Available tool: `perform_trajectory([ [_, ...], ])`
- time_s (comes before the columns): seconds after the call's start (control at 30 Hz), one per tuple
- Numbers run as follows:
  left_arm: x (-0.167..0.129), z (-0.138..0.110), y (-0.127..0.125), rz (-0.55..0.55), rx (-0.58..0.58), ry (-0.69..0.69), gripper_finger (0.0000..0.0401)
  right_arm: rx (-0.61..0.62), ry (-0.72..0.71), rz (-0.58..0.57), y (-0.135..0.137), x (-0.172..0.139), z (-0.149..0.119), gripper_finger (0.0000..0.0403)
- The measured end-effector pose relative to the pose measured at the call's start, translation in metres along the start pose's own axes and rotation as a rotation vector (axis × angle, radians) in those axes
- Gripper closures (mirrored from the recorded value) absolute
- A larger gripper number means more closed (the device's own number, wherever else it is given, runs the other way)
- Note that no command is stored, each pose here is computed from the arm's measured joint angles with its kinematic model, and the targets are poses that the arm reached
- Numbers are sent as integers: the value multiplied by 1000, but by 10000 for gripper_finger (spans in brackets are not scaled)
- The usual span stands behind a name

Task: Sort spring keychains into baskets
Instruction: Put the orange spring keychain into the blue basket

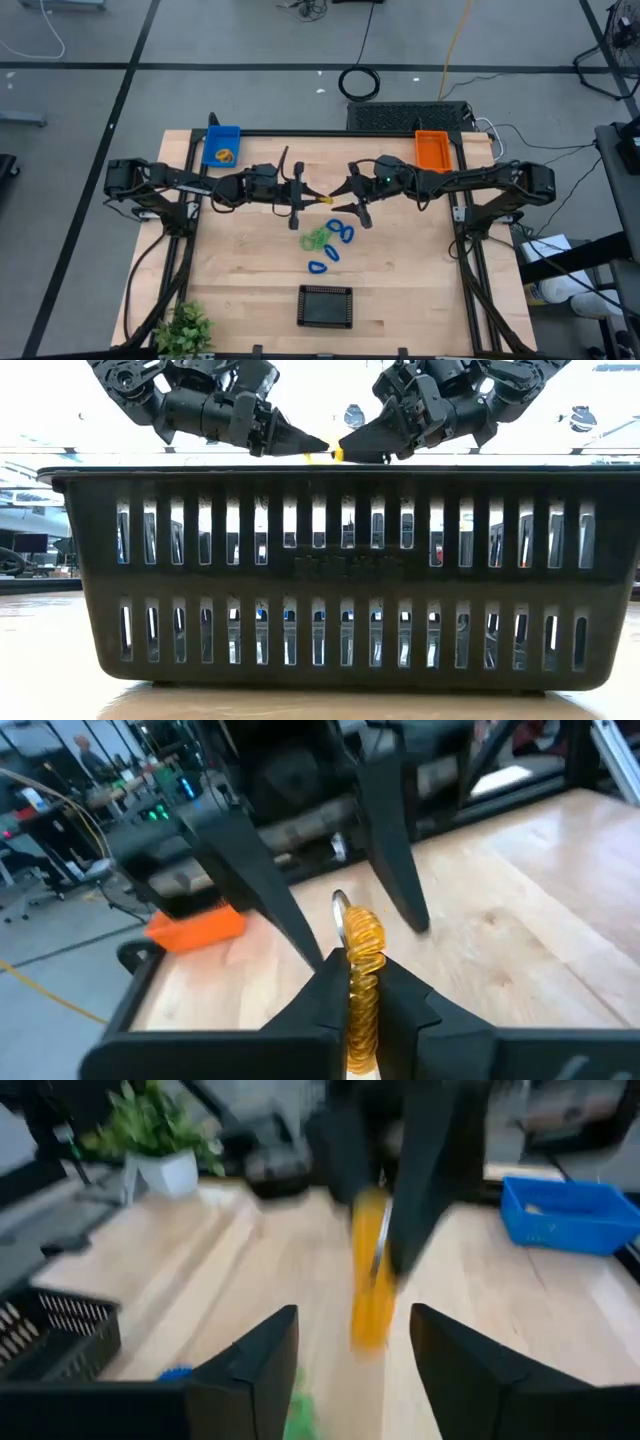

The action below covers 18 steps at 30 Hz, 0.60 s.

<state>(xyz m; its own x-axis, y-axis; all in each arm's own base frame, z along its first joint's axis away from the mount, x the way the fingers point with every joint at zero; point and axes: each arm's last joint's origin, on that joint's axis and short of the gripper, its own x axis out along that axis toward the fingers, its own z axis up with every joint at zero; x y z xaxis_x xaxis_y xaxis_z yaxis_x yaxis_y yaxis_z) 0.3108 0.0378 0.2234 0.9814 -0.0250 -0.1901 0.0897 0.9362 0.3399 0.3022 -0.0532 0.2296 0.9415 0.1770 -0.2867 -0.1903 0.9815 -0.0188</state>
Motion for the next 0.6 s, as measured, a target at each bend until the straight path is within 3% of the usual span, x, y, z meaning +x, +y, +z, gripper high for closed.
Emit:
perform_trajectory([
  [0.2,-4,4,1,-1,-1,0,384,-33,86,-156,0,-13,2,219],
  [0.33,-4,3,-2,-13,-2,18,373,-40,83,-157,3,-24,10,225],
  [0.6,-7,7,0,-7,-2,0,387,-46,58,-169,11,-53,19,232],
])
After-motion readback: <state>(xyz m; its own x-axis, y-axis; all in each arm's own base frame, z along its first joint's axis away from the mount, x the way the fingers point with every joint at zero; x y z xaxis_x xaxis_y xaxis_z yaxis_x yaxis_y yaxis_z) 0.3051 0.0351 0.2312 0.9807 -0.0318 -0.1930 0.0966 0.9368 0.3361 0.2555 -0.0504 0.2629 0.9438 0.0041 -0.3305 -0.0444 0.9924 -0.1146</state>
